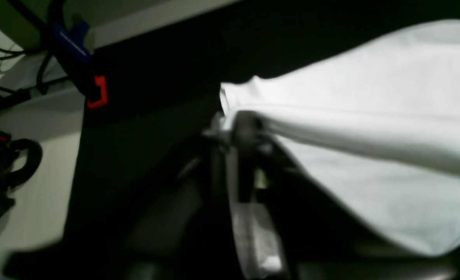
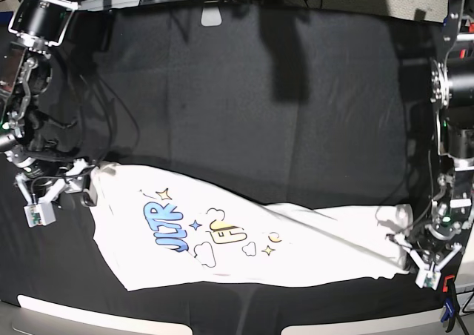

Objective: Layout the t-shirt on the table in an organized manner, then fold the t-shirt properly
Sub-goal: 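Grasp the shirt hem corner with the left gripper, then pull the hem corner outward with the left gripper to straighten the shirt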

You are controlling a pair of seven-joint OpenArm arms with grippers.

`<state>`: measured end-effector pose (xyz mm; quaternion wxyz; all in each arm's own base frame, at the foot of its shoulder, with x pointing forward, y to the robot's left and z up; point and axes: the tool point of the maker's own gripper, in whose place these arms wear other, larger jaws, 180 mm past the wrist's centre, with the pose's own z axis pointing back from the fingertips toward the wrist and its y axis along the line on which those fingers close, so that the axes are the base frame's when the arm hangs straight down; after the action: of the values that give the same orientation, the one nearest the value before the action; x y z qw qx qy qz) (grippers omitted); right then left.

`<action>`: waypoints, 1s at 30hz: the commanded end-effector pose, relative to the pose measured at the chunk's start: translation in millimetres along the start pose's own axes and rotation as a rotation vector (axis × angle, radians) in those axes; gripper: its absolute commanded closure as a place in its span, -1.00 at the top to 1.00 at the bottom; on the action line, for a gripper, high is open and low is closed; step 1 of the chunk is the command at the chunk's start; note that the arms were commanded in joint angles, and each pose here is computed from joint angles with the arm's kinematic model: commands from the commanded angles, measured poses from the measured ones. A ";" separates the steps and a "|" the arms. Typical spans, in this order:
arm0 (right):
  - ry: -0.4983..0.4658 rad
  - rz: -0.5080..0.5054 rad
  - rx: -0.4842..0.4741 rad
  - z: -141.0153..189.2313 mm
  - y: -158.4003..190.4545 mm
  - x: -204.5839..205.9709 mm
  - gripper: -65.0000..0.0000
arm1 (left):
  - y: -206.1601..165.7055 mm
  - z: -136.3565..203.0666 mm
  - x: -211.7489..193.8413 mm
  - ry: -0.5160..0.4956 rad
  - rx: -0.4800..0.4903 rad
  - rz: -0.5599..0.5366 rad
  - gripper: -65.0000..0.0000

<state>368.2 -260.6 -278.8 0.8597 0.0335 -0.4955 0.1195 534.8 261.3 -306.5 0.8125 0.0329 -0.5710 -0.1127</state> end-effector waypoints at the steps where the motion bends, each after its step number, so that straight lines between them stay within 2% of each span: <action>1: -0.062 0.015 -0.004 3.2 -2.5 20.3 -0.09 | 15.6 0.3 28.9 -0.067 0.031 0.009 -0.44; 2: -0.064 0.010 -0.002 2.6 -1.2 20.0 -0.09 | 15.4 0.2 28.4 -0.064 0.030 0.016 -0.35; 8: -0.063 0.008 0.002 1.9 0.5 19.4 -0.09 | 15.7 0.3 28.8 -0.066 0.031 0.020 -0.35; 13: -0.063 0.008 0.002 1.9 0.5 19.3 -0.09 | 14.2 0.2 29.7 -0.074 0.019 0.173 -0.36; 15: -0.055 0.008 0.002 1.8 0.5 17.9 -0.09 | 12.9 -0.5 26.0 -0.066 0.018 0.199 -0.43; 19: -0.034 0.008 0.002 1.6 0.5 14.0 -0.09 | 24.8 -2.3 4.5 -0.035 0.104 0.233 -0.48; 24: -0.030 0.007 0.002 1.6 0.7 13.3 -0.09 | 28.7 -4.5 -14.1 -0.007 0.121 0.199 -0.48; 30: -0.022 0.007 0.002 1.5 0.7 11.8 -0.09 | 22.6 -4.8 -22.1 -0.073 0.130 0.229 -0.48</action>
<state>364.9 -255.9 -287.4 0.8691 0.0397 -0.4792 0.1164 523.1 284.1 -348.9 0.8144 0.0143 -0.5800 0.0140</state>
